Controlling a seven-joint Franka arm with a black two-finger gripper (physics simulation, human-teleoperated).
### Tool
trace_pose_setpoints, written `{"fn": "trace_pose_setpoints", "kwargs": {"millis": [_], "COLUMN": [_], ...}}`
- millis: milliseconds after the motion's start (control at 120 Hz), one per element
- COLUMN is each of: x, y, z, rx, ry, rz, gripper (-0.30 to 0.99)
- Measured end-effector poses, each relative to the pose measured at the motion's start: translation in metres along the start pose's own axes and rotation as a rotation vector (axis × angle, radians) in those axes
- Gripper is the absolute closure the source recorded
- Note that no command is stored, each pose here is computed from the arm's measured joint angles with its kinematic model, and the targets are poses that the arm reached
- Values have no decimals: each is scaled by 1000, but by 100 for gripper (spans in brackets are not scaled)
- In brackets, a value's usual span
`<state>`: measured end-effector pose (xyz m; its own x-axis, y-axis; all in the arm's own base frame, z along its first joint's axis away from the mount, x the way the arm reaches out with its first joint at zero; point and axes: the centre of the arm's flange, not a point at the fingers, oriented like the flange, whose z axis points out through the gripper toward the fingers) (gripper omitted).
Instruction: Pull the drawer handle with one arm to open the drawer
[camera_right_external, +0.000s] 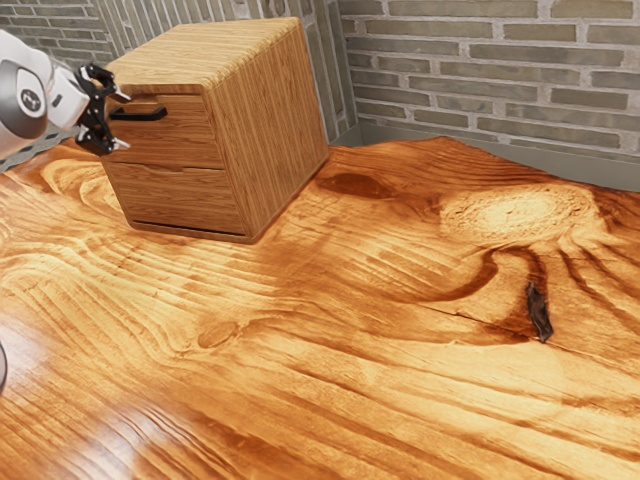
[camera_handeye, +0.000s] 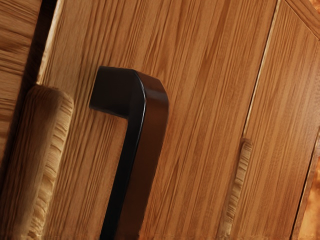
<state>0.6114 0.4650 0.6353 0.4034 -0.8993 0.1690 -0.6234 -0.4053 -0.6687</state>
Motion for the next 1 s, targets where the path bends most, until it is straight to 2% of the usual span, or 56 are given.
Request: {"fn": "trace_pose_setpoints", "kwargs": {"millis": [408,717,767,867,1000], "x": [0,8,2,-6,-6], "y": [12,22,21,20,26], "z": [23,8,-2,-15,-17], "rx": [-48,-79,-71,-56,-69], "ry": [13,2,-5,-16,-20], "rz": [-20,-25,-34,-46,-52], "gripper": [-1,18,12,7,6]}}
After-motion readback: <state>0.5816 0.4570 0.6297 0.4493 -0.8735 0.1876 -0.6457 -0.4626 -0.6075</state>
